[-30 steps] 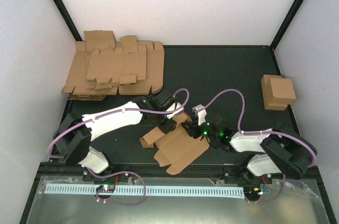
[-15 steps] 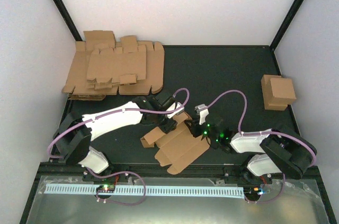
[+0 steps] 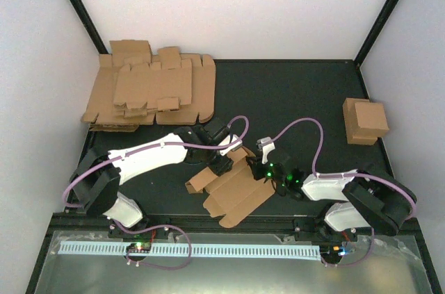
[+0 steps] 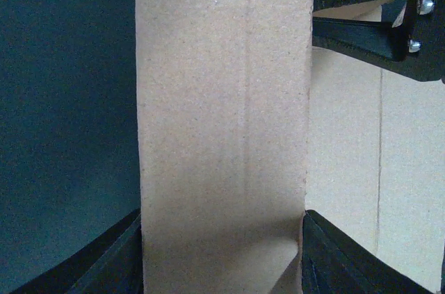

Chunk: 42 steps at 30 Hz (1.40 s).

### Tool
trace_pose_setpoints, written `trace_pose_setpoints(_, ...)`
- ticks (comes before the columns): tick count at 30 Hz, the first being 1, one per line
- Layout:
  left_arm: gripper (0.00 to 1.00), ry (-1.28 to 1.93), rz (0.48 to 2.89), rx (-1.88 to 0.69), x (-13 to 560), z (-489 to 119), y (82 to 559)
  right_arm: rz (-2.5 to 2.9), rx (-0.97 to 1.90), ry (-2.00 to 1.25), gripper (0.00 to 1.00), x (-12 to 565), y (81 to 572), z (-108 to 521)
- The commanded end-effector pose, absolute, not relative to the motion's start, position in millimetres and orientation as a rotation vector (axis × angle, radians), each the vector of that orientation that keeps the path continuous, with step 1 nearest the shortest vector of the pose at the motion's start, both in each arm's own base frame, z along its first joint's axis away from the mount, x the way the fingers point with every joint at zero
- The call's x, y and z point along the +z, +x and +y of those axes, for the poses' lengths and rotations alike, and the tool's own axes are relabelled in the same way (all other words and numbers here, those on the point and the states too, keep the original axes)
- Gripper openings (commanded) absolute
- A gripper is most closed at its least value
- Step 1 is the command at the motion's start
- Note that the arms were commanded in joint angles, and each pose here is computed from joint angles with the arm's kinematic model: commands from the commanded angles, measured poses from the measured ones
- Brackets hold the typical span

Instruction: Fold the paper box

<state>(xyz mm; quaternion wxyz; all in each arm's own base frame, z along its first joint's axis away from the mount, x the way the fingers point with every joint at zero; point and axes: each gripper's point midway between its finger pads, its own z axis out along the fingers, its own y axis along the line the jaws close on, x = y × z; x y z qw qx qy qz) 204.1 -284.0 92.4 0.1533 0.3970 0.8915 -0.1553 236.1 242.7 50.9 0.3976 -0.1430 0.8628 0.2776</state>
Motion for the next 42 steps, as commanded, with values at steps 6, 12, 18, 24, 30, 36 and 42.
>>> trace_pose_setpoints(6, 0.56, 1.152, 2.547, -0.482, 99.0, -293.8, 203.3, 2.118, 0.705, -0.422, 0.32, 64.7, 232.8, 253.1)
trace_pose_setpoints(12, 0.55, 1.153, 2.552, -0.479, 97.3, -294.0, 203.3, 2.125, 0.716, -0.433, 0.44, 60.7, 222.0, 249.7)
trace_pose_setpoints(18, 0.55, 1.165, 2.553, -0.47, 95.3, -295.4, 202.0, 2.13, 0.738, -0.444, 0.53, 58.0, 214.9, 246.8)
trace_pose_setpoints(24, 0.54, 1.169, 2.552, -0.466, 95.2, -297.1, 200.6, 2.141, 0.783, -0.472, 0.6, 55.1, 207.3, 250.7)
trace_pose_setpoints(30, 0.54, 1.18, 2.565, -0.413, 92.6, -296.0, 200.2, 2.16, 0.827, -0.443, 0.72, 53.6, 199.8, 247.7)
trace_pose_setpoints(36, 0.54, 1.186, 2.564, -0.397, 90.3, -296.2, 198.7, 2.141, 0.82, -0.392, 0.8, 60.2, 195.3, 232.7)
trace_pose_setpoints(42, 0.54, 1.193, 2.564, -0.383, 89.7, -297.2, 199.6, 2.124, 0.84, -0.388, 0.89, 70.3, 191.3, 229.4)
